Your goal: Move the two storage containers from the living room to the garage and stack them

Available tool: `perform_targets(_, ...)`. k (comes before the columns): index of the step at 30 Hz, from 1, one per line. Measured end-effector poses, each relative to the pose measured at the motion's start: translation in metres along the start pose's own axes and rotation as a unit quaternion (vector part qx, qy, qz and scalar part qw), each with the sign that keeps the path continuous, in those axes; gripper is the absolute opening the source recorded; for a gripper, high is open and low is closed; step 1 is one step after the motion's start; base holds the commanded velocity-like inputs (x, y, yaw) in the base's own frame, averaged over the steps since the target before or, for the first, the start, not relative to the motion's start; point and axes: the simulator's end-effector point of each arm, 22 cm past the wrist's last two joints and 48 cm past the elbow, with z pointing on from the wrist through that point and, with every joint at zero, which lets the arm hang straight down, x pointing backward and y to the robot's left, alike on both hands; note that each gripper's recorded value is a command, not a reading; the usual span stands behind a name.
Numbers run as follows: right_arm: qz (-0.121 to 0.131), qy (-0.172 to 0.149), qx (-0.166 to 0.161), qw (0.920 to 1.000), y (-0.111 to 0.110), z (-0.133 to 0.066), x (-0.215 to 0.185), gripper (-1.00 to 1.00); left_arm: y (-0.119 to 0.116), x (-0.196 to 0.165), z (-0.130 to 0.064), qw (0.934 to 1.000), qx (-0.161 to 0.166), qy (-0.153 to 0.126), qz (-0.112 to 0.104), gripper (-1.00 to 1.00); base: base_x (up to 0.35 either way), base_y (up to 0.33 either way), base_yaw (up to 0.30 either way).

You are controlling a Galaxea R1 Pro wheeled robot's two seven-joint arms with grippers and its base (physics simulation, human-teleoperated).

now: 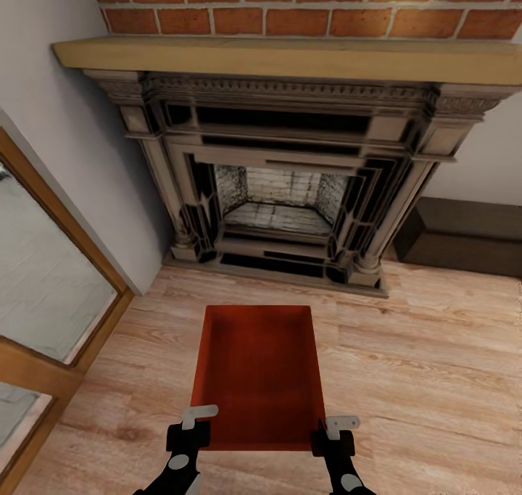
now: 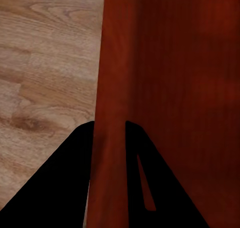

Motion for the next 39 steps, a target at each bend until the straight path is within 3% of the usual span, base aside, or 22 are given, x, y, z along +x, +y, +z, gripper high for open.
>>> perform_targets(39, 0.001, -0.025, 0.001, 0.9997, -0.001, -0.004, -0.028, -1.0, 0.002, -0.026, -0.008, 0.9997, 0.001, -0.025, -0.005, -1.0, 0.0, 0.0, -0.125)
